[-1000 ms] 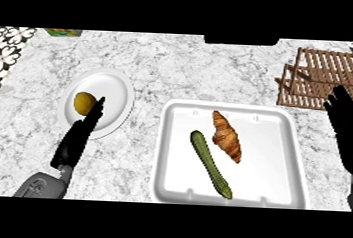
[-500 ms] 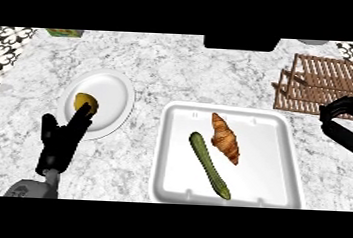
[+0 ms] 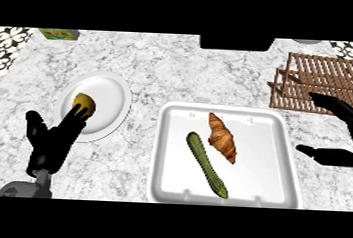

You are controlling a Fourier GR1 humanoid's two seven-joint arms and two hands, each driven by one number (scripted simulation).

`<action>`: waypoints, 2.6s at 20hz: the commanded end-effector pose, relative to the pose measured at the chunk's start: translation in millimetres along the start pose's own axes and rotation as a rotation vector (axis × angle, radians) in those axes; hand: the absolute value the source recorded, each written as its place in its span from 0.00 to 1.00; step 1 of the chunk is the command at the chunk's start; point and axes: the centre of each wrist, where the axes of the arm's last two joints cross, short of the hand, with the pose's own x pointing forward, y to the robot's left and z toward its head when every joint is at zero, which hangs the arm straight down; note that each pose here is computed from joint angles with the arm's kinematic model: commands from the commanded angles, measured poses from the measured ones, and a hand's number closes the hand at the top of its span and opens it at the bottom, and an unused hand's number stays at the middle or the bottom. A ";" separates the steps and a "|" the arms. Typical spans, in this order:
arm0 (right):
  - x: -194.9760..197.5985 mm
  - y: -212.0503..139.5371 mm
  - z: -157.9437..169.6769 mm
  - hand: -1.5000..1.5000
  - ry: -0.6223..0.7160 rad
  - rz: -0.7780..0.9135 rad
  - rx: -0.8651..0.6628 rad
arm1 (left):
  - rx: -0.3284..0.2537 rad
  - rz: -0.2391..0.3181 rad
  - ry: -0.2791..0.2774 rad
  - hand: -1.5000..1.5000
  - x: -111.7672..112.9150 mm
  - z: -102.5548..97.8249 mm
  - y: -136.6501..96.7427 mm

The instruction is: Pick the croissant from the tray and place it in the tiered shelf

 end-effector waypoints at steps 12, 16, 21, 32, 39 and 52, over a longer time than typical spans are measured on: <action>143.9 51.6 -7.2 0.00 0.149 0.230 0.222 | 0.009 0.018 0.025 0.50 0.6 -6.3 1.6; 156.3 103.7 -25.7 0.00 0.199 0.264 0.174 | -0.001 -0.002 0.018 0.50 -13.4 -0.8 -5.2; 164.6 128.1 -39.7 0.00 0.306 0.384 0.165 | -0.003 0.001 0.030 0.50 -4.5 -1.3 -0.9; 148.4 167.5 -39.5 0.00 0.421 0.521 0.264 | 0.027 0.015 0.006 0.50 -10.1 -2.3 15.3; 151.5 197.9 -31.7 0.00 0.456 0.574 0.198 | -0.005 0.000 0.022 0.50 -11.1 14.9 -1.6; 117.4 221.0 -49.8 0.00 0.495 0.617 0.188 | 0.003 -0.001 0.015 0.50 -19.0 17.5 -2.0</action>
